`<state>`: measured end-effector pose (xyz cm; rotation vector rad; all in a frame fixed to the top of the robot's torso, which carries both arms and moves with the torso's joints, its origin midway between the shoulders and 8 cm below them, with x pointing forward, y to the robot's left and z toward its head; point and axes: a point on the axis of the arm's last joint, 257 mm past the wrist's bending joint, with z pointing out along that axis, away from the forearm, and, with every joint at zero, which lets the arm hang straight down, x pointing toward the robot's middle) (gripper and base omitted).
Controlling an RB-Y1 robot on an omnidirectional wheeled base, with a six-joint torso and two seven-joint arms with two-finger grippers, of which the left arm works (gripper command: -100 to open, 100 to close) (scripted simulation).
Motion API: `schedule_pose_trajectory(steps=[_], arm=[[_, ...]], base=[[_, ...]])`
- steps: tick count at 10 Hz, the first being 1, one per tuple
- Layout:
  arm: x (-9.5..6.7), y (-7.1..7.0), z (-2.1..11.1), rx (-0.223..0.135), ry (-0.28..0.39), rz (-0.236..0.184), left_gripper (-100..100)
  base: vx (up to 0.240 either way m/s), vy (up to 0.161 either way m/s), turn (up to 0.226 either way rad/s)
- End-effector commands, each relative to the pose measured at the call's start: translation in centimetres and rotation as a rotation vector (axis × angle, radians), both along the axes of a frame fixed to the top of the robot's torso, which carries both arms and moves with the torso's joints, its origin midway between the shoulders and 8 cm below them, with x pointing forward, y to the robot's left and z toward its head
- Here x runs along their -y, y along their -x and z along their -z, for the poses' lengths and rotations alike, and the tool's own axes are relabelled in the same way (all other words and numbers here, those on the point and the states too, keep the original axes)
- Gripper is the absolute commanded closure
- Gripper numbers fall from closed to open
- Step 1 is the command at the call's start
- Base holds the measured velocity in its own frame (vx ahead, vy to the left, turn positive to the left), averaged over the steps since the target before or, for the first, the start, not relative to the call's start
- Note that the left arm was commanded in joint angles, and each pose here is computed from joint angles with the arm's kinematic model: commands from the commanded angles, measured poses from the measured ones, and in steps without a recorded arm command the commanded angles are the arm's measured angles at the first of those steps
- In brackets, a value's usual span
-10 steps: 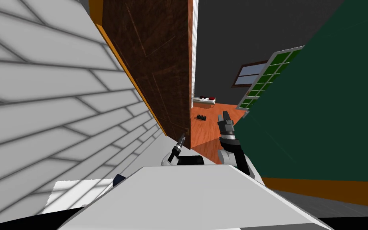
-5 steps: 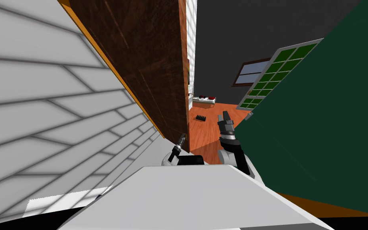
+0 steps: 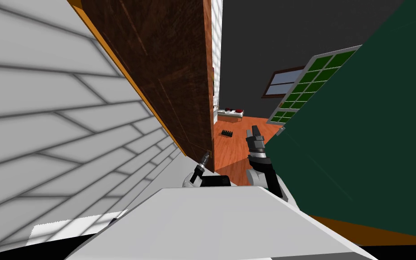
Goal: Push the door open
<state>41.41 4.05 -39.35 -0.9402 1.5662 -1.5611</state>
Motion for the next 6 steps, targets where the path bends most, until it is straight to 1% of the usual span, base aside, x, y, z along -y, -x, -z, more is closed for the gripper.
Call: schedule_pose_trajectory(steps=[1, 2, 6], arm=[[0.1, -0.1, -0.2, 0.005, 0.003, 0.001, 100], [-0.7, -0.3, 0.0, 0.001, -0.005, -0.014, 100], [-2.4, -1.1, 0.1, 0.004, -0.015, -0.052, 100]], base=[[0.0, 0.0, 0.0], [0.078, -0.056, 0.012], [0.142, -0.104, 0.029]])
